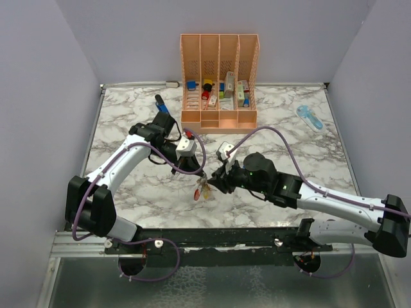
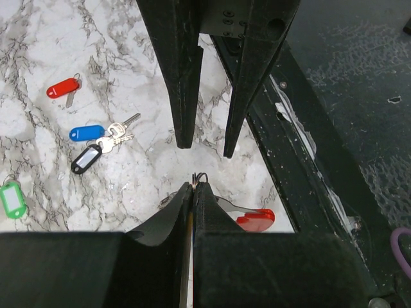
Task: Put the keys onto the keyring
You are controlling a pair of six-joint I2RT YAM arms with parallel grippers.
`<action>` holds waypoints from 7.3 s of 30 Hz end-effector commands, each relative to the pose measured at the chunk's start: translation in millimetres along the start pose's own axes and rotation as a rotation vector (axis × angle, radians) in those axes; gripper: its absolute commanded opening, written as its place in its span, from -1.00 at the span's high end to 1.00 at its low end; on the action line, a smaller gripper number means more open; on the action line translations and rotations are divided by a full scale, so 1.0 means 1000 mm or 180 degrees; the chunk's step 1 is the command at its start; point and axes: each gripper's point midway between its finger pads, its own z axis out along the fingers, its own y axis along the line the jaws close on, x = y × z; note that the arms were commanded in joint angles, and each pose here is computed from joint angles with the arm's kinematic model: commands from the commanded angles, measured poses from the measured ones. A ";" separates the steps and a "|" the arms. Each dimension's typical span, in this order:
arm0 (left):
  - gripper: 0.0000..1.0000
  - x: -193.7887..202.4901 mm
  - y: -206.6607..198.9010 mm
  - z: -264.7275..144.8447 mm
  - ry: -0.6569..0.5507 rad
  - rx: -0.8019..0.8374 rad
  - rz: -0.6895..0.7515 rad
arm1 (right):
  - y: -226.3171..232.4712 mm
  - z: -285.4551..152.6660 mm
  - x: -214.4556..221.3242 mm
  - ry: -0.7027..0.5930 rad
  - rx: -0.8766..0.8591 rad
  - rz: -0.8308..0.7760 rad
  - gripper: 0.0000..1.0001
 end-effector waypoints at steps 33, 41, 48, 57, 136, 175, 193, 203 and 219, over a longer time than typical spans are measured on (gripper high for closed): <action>1.00 -0.024 -0.004 -0.001 -0.0223 0.0071 0.0118 | -0.005 0.019 -0.023 -0.0266 0.0091 -0.0051 0.39; 1.00 -0.010 0.000 -0.002 -0.0026 0.0007 0.0181 | -0.016 0.010 -0.010 -0.0045 0.0298 -0.0028 0.43; 1.00 0.077 0.018 -0.025 0.1198 -0.0289 0.0260 | -0.035 -0.021 0.018 0.0106 0.0639 0.0037 0.18; 1.00 0.136 -0.022 -0.025 0.1516 0.0014 0.0123 | -0.024 0.000 0.056 0.0488 0.0497 0.0302 0.18; -0.74 0.077 0.126 -0.186 0.1283 -0.3113 -0.0633 | -0.107 0.129 0.129 0.2077 0.1293 0.0471 0.98; -0.97 0.057 0.105 -0.052 -0.0254 -0.1560 -0.0845 | -0.064 0.076 -0.012 0.0327 0.0632 0.0713 0.98; -0.89 0.068 0.099 -0.057 0.0102 -0.1606 -0.0811 | -0.067 0.056 0.021 0.0497 0.0813 0.0803 0.98; -0.86 0.080 0.103 -0.108 0.0413 -0.2116 -0.0853 | -0.063 0.049 0.070 0.0737 0.0808 0.0979 0.97; -0.84 0.089 0.124 -0.133 0.0415 -0.2597 -0.0971 | -0.041 0.016 0.105 0.1147 0.0728 0.1298 0.37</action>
